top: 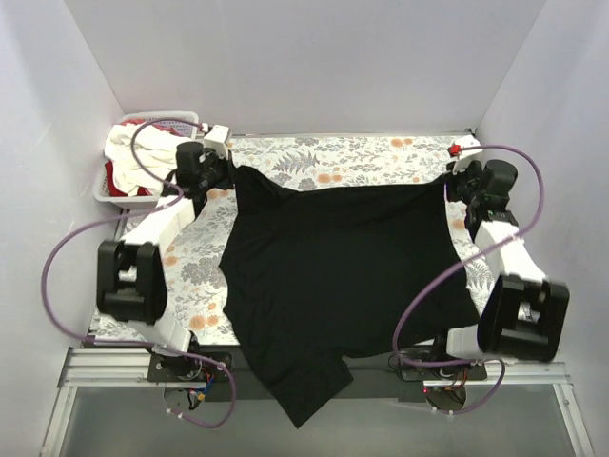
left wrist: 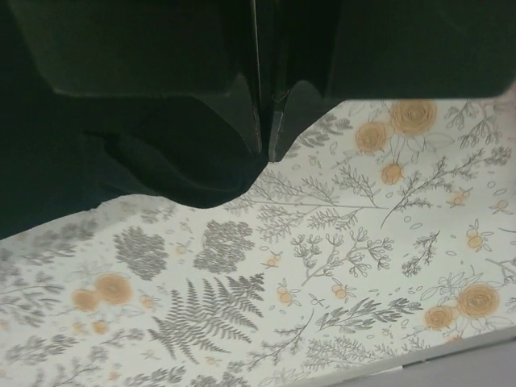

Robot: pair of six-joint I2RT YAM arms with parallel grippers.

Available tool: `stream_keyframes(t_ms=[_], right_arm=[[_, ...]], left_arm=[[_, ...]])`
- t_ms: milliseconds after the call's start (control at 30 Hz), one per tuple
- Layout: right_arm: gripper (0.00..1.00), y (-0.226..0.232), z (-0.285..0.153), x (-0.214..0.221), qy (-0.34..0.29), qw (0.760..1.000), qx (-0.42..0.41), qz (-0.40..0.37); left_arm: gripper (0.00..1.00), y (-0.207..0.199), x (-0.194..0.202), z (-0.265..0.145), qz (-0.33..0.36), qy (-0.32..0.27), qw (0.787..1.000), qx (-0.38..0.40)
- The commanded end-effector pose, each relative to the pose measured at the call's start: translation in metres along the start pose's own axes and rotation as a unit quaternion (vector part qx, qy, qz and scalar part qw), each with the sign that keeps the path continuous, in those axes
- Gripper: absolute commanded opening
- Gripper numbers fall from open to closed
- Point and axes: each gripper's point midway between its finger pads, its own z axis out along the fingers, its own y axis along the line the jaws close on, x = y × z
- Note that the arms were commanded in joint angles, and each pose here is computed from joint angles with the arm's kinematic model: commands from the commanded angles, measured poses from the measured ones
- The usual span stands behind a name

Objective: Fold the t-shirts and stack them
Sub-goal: Flatten the tshirt out, then fold the tshirt

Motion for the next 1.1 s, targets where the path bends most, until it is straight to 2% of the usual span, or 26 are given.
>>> stream_keyframes(t_ms=[0, 33, 67, 100, 133, 167, 200, 233, 267, 300, 433, 633, 833, 967, 1067], right_arm=[[0.01, -0.028, 0.050, -0.016, -0.029, 0.999, 0.021, -0.032], [0.01, -0.036, 0.061, -0.023, -0.032, 0.999, 0.026, -0.034], [0.01, -0.038, 0.078, -0.005, -0.012, 0.999, 0.022, -0.026], [0.01, -0.040, 0.087, 0.000, -0.005, 0.999, 0.022, -0.024], [0.01, -0.047, 0.095, -0.008, -0.012, 0.999, 0.028, -0.029], [0.01, -0.048, 0.108, 0.007, 0.004, 0.999, 0.025, -0.023], [0.01, -0.050, 0.114, 0.010, 0.007, 0.999, 0.025, -0.023], [0.01, -0.056, 0.121, 0.003, 0.002, 0.999, 0.031, -0.026], [0.01, -0.055, 0.130, 0.016, 0.015, 0.999, 0.030, -0.024], [0.01, -0.056, 0.135, 0.017, 0.017, 0.999, 0.031, -0.025], [0.01, -0.058, 0.153, 0.028, 0.034, 0.999, 0.031, -0.024], [0.01, -0.057, 0.157, 0.033, 0.051, 0.998, 0.021, -0.015], [0.01, -0.042, 0.144, 0.033, 0.063, 0.998, -0.010, -0.007], [0.01, -0.039, 0.141, 0.035, 0.071, 0.997, -0.017, -0.009], [0.01, -0.040, 0.140, 0.036, 0.079, 0.997, -0.019, -0.015]], left_arm=[[0.00, 0.025, -0.022, 0.046, 0.039, -0.032, 0.998, -0.023], [0.00, 0.031, -0.023, 0.057, 0.040, -0.030, 0.998, -0.026], [0.00, 0.035, -0.039, 0.067, 0.048, -0.038, 0.998, -0.027], [0.00, 0.045, -0.020, 0.088, 0.043, -0.015, 0.998, -0.038], [0.00, 0.049, -0.021, 0.097, 0.041, -0.014, 0.998, -0.043], [0.00, 0.054, -0.034, 0.107, 0.045, -0.019, 0.998, -0.046], [0.00, 0.061, -0.017, 0.122, 0.044, 0.000, 0.998, -0.055], [0.00, 0.066, -0.012, 0.129, 0.045, 0.007, 0.997, -0.059], [0.00, 0.070, -0.020, 0.135, 0.050, 0.003, 0.997, -0.064], [0.00, 0.076, -0.005, 0.144, 0.049, 0.017, 0.996, -0.072], [0.00, 0.077, 0.004, 0.154, 0.054, 0.027, 0.996, -0.066], [0.00, 0.058, 0.010, 0.139, 0.057, 0.038, 0.997, -0.045], [0.00, 0.010, -0.004, 0.099, 0.057, 0.054, 0.997, -0.021], [0.00, -0.018, 0.016, 0.078, 0.076, 0.089, 0.993, -0.019], [0.00, -0.021, 0.023, 0.065, 0.072, 0.109, 0.991, -0.036]])
